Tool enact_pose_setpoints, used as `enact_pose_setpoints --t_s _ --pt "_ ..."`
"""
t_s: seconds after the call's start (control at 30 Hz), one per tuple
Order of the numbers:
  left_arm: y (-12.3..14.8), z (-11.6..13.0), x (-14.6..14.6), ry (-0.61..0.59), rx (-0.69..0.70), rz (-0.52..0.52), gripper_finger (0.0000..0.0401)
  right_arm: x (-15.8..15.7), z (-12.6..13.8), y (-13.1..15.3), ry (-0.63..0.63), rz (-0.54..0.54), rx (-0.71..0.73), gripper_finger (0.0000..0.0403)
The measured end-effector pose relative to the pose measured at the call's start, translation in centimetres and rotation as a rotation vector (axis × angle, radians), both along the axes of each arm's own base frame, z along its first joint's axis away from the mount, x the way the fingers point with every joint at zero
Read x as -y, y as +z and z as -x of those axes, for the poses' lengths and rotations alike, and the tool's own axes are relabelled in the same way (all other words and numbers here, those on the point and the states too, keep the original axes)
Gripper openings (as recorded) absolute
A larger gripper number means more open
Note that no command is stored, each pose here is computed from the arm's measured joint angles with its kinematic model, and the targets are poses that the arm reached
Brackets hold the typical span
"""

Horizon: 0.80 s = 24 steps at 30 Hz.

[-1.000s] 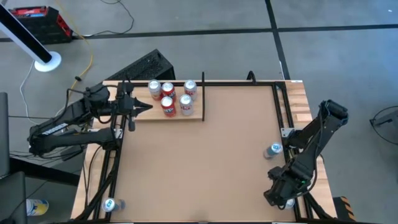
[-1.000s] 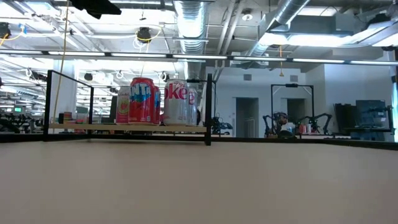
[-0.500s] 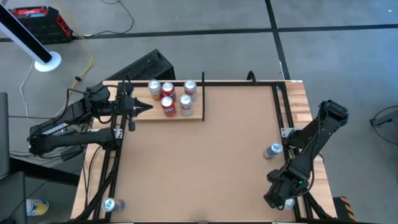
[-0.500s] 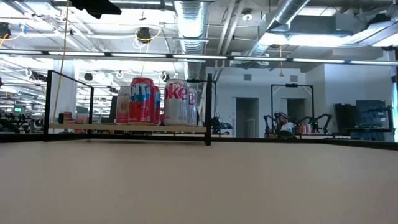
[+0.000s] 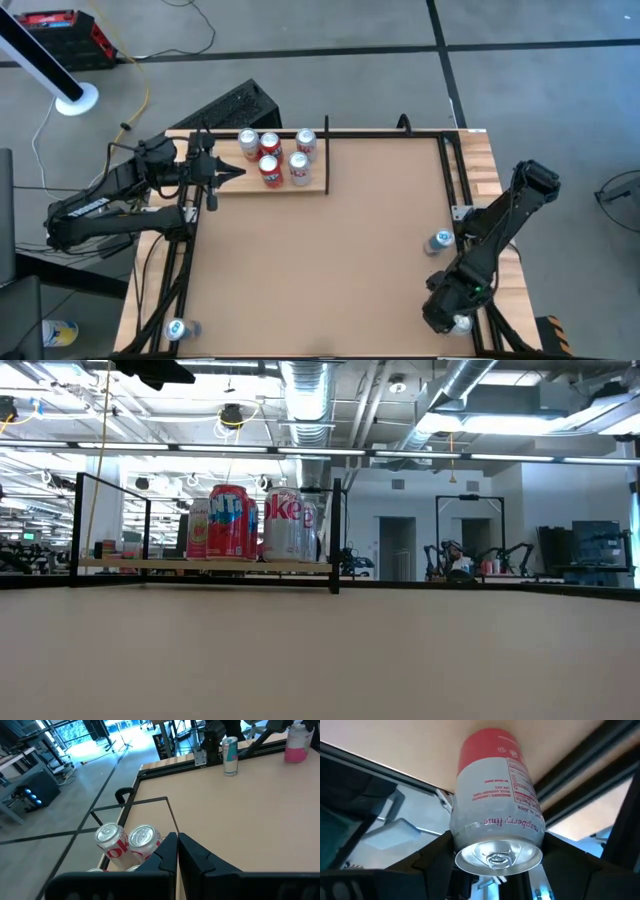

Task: Place canned beverage on shelf
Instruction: Put the pink-white soda can on the shelf aligned with the other pink-white soda can

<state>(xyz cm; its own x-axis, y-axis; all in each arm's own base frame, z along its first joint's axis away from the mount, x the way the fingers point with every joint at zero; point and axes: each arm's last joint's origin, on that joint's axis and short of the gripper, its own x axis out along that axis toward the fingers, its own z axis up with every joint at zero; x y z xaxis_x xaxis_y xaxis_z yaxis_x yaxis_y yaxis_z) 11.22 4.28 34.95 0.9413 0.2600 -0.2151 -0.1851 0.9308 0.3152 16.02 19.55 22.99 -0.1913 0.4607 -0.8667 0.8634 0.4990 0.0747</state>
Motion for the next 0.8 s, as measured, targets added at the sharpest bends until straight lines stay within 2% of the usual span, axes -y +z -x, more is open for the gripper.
enact_pose_setpoints --t_s 0.17,0.4,0.7,0.8 --pt "0.0 0.0 0.0 0.0 0.0 0.0 0.0 2.5 -2.2 0.0 0.047 0.077 0.158 0.0281" --pt "0.0 0.0 0.0 0.001 0.0 0.0 0.0 7.7 -7.2 -0.6 0.137 0.34 0.506 0.0277" --pt "-0.1 0.0 0.0 0.002 -0.015 -0.002 0.0 13.5 -15.0 -1.8 0.311 0.44 0.929 0.0276" --pt "-0.1 0.0 0.0 0.002 -0.015 -0.002 0.0 14.7 -17.4 -2.3 0.385 0.481 1.02 0.0276"
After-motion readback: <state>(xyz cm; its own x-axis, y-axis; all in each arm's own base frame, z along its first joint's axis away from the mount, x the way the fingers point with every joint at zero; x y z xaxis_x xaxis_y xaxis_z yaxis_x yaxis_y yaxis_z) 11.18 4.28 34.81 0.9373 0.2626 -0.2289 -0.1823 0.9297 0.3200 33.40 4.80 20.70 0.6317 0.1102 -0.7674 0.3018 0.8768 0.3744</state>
